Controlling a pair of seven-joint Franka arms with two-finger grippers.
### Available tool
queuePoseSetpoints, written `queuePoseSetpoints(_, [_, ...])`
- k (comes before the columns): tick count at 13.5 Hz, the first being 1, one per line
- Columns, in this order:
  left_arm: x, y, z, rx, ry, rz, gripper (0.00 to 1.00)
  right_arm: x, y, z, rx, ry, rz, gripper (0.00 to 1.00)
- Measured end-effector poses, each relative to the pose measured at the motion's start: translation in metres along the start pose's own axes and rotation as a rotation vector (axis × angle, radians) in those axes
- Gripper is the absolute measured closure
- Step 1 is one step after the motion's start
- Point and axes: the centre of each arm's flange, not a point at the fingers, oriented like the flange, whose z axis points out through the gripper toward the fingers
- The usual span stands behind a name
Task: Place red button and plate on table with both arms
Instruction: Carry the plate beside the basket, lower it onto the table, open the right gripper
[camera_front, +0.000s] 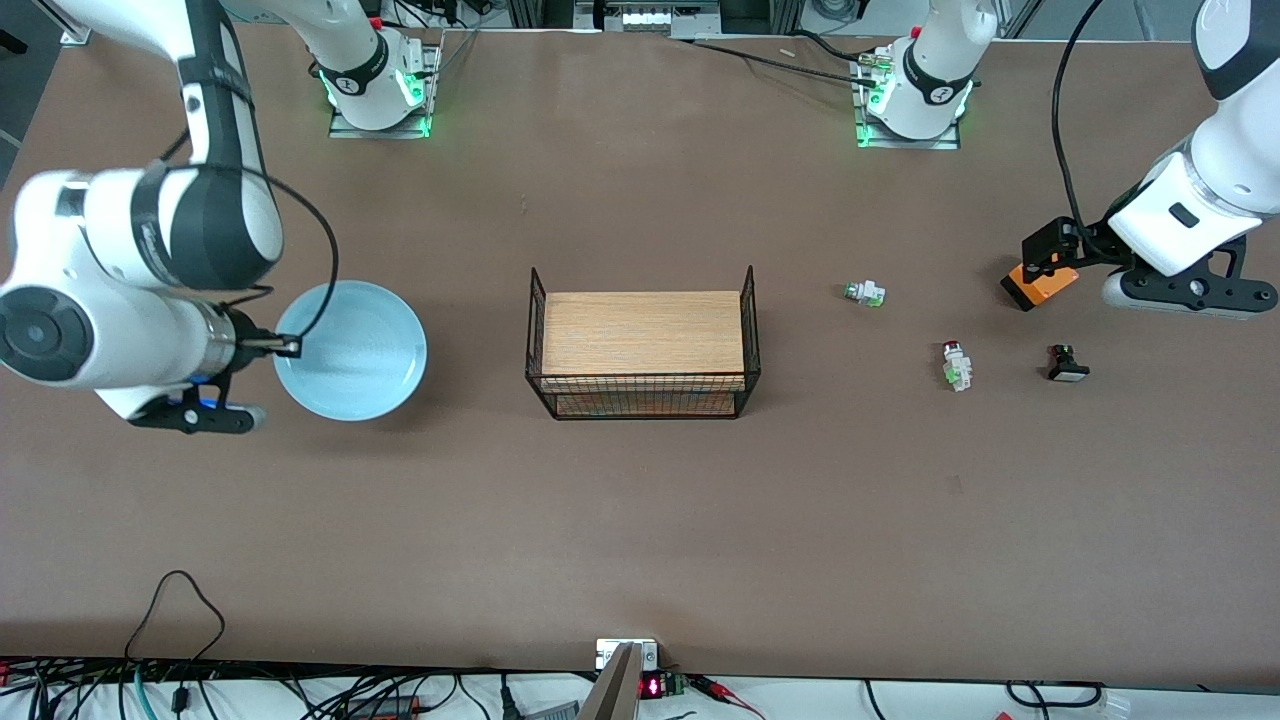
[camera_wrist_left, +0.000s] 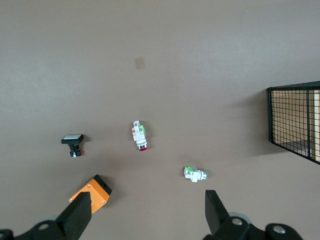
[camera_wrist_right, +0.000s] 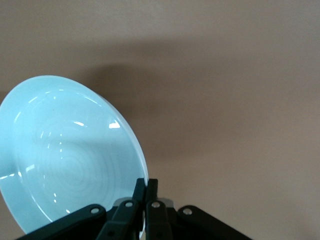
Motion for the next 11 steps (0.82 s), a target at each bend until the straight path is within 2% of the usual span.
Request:
queuePoseSetpoints(3, [0.0,0.0,0.0,0.0,0.0,0.0,0.0,0.032,0.035,0.042,0.018,-0.021,0.065,0.97])
queuePoseSetpoints(7, [0.0,0.0,0.0,0.0,0.0,0.0,0.0,0.064,0.085,0.096,0.085,-0.062,0.154,0.97])
queuePoseSetpoints(11, [0.0,0.0,-0.001,0.0,0.002,0.001,0.0,0.082,0.097,0.136,0.124,-0.078,0.194,0.97])
